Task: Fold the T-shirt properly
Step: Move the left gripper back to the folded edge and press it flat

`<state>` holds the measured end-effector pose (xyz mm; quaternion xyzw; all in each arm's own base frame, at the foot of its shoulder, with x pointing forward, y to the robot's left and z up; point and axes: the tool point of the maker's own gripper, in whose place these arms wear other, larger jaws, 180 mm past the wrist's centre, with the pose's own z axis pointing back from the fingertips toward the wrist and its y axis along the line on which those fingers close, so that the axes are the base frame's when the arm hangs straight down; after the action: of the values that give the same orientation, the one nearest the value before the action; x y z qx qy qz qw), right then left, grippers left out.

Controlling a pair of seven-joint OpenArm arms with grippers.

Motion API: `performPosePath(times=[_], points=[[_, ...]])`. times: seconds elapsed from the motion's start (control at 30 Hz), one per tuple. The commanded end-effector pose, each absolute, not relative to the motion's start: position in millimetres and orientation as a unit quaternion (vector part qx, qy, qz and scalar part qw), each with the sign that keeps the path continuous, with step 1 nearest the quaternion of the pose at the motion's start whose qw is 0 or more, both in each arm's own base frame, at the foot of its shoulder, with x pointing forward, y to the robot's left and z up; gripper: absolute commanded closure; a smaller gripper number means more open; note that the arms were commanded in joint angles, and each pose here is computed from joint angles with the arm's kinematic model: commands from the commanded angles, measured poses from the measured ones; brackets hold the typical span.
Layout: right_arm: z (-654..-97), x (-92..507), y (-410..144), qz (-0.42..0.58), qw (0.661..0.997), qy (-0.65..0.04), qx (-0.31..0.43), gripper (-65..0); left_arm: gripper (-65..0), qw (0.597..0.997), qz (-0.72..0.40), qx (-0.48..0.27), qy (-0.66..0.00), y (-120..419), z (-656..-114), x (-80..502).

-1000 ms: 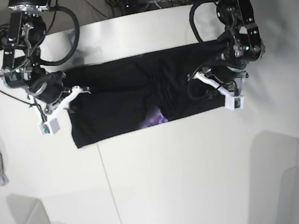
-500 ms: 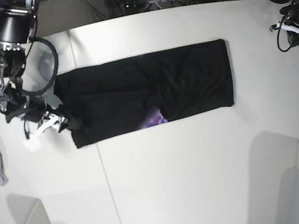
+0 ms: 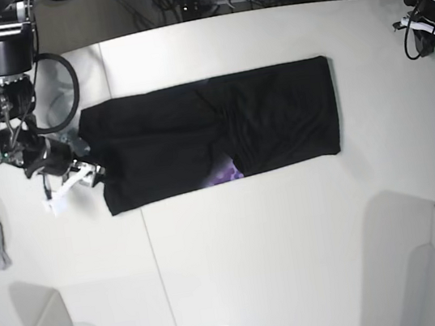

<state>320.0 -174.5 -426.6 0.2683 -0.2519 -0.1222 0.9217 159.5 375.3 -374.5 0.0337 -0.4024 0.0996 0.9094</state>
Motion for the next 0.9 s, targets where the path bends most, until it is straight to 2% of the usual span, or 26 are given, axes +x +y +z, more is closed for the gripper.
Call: performPosePath(times=[0.0, 0.23, 0.47, 0.57, 0.67, 0.7, 0.87], points=[[-425, 319, -175, -0.112, 0.923, -0.253, 0.266, -38.1, 0.0, 0.905, 0.083, 0.029, -0.417, 372, -367, 168], [-441, 302, -139, -0.067, 0.932, -0.22, 0.28, -37.7, 0.0, 0.91, 0.069, -0.009, -0.409, 334, -384, 193], [-448, 296, -143, -0.056, 0.94, -0.211, 0.261, -36.0, 0.0, 0.907, 0.068, -0.039, -0.414, 295, -392, 232], [-457, 293, -152, -0.038, 0.952, -0.207, 0.221, -23.0, 0.0, 0.904, 0.062, -0.055, -0.42, 276, -392, 250], [-461, 293, -149, -0.025, 0.958, -0.205, 0.201, -3.9, 0.0, 0.904, 0.071, -0.063, -0.417, 267, -397, 262], [-462, 294, -152, -0.023, 0.959, -0.206, 0.193, 0.0, 0.0, 0.905, 0.073, -0.067, -0.414, 263, -400, 266], [-453, 303, -162, -0.046, 0.954, -0.228, 0.189, 0.0, 0.0, 0.917, 0.071, -0.092, -0.381, 238, -427, 277]])
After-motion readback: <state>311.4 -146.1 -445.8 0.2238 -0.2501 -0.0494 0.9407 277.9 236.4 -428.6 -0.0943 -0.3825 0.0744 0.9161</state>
